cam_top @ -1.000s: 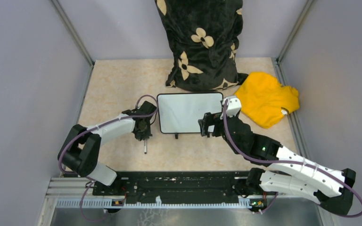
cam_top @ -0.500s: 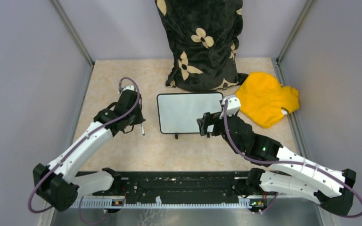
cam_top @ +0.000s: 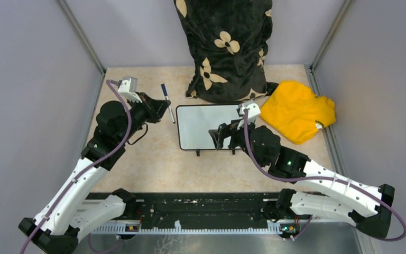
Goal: Write a sentence on the whiteboard
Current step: Open the whiteboard marker at the center of the board.
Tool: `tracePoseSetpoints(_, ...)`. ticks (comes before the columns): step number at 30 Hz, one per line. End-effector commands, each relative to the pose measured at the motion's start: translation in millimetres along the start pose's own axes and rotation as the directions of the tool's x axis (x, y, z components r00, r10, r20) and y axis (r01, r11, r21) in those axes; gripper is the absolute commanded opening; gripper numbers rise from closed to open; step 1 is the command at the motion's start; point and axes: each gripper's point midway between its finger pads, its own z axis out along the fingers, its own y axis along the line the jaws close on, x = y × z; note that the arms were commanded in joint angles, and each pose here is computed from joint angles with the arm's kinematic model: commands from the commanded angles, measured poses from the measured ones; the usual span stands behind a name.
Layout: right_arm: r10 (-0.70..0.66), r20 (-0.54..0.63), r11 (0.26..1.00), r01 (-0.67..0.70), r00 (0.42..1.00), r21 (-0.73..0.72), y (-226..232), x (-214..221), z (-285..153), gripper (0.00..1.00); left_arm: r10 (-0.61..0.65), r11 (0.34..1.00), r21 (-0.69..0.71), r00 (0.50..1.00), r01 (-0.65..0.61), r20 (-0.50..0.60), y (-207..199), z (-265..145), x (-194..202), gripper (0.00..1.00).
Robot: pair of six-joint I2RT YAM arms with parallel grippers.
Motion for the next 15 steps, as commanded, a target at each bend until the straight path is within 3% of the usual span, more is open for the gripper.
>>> tracePoseSetpoints(1,0.106,0.098,0.984,-0.09,0.99,-0.153,35,-43,2,0.95,-0.038,0.947,0.32,0.998,0.019,0.052,-57,-10,-10,0.0)
tracePoseSetpoints(15,0.201,0.106,0.869,-0.127,0.974,-0.478,96,-56,-13,0.93,-0.17,0.77,0.627,0.985,0.118,0.022,-104,-47,-2,0.0)
